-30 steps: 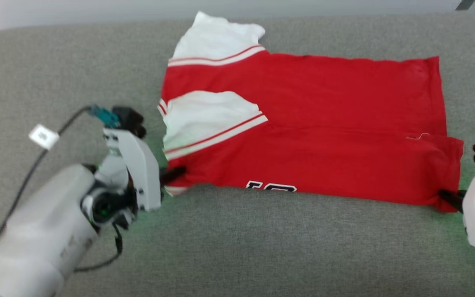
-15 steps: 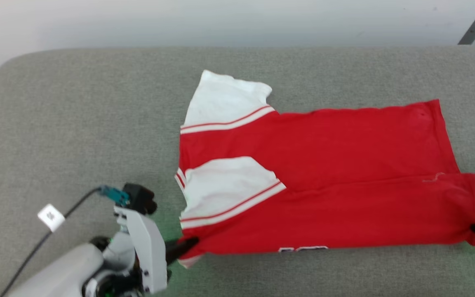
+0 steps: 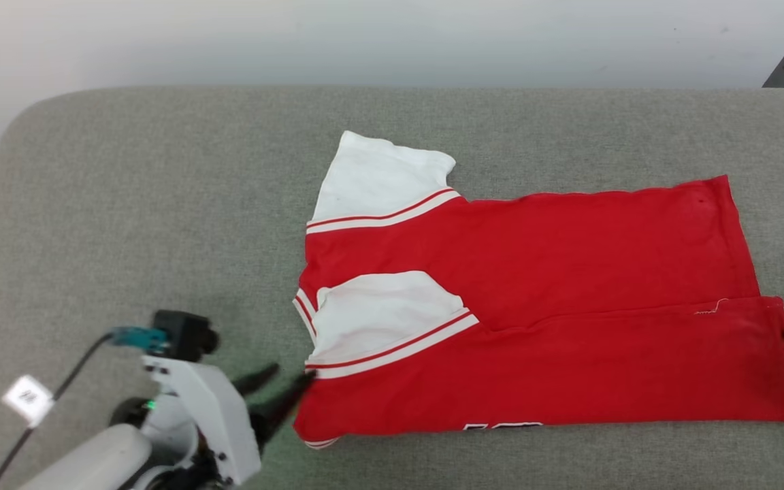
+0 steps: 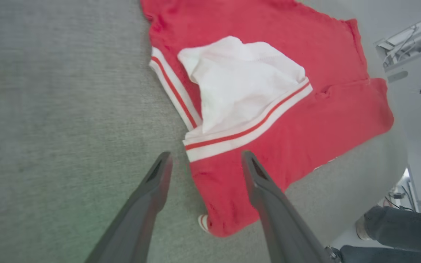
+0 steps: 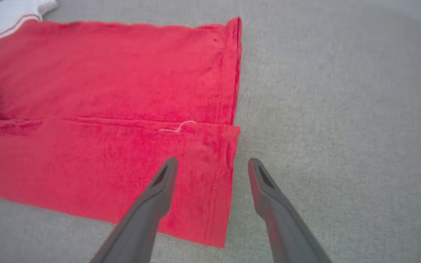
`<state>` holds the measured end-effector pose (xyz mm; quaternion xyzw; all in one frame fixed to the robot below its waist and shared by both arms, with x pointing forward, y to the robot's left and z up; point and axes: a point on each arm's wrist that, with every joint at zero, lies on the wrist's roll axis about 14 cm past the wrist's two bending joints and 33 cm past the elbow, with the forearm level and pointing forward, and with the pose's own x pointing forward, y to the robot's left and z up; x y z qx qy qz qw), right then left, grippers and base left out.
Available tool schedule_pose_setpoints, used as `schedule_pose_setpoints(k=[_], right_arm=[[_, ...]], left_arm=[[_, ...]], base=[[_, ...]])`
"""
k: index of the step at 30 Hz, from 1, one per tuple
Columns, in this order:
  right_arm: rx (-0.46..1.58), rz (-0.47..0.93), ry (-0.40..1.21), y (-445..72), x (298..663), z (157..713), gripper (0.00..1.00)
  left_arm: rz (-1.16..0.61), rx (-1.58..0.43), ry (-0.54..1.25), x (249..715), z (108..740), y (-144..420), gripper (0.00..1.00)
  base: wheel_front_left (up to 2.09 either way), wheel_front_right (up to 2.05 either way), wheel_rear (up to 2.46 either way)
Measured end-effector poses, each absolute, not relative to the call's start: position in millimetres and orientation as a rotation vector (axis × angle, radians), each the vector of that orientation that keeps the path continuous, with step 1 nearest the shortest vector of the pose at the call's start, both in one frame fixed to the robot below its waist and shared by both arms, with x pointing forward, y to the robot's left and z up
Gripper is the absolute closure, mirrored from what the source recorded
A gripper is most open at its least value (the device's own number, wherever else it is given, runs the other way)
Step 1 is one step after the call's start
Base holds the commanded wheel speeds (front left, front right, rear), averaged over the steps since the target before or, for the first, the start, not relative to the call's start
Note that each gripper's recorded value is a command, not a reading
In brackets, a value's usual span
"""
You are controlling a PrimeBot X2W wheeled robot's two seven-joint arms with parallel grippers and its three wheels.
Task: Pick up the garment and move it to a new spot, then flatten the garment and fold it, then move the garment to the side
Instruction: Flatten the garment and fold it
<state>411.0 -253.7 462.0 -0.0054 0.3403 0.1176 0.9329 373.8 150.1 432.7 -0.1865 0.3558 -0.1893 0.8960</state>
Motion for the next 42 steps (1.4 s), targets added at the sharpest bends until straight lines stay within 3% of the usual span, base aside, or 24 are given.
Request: schedule_pose_setpoints(k=[10,15,25,28,31,36,42], right_arm=[[0.090,0.177,0.166,-220.4,446.2,533.1,0.00],[0.109,0.133,-0.015,-216.8,449.1,556.9,0.00],[0.103,0.069,-0.113,-229.4,442.6,573.0,0.00],[0.099,0.042,-0.103,-238.2,439.0,566.6,0.00],[0.096,0.027,-0.081,-242.7,435.9,557.5,0.00],[0.088,0.007,-0.035,-249.0,430.5,542.2,0.00],[0.070,-0.020,0.014,-260.0,428.4,528.2,0.00]], left_arm=[[-0.165,-0.275,0.370,429.8,482.6,196.9,0.00],[-0.174,-0.260,0.230,471.2,520.9,190.9,0.00],[-0.270,-0.156,0.167,572.6,581.5,162.9,0.00],[-0.264,-0.113,0.216,599.6,576.1,157.1,0.00],[-0.257,-0.047,0.372,615.2,541.5,156.6,0.00],[-0.277,0.024,0.749,612.3,465.5,159.0,0.00],[-0.321,0.054,0.977,610.0,417.5,148.0,0.00]], base=[[0.00,0.00,0.00],[0.00,0.00,0.00],[0.00,0.00,0.00],[0.00,0.00,0.00],[0.00,0.00,0.00],[0.00,0.00,0.00],[0.00,0.00,0.00]])
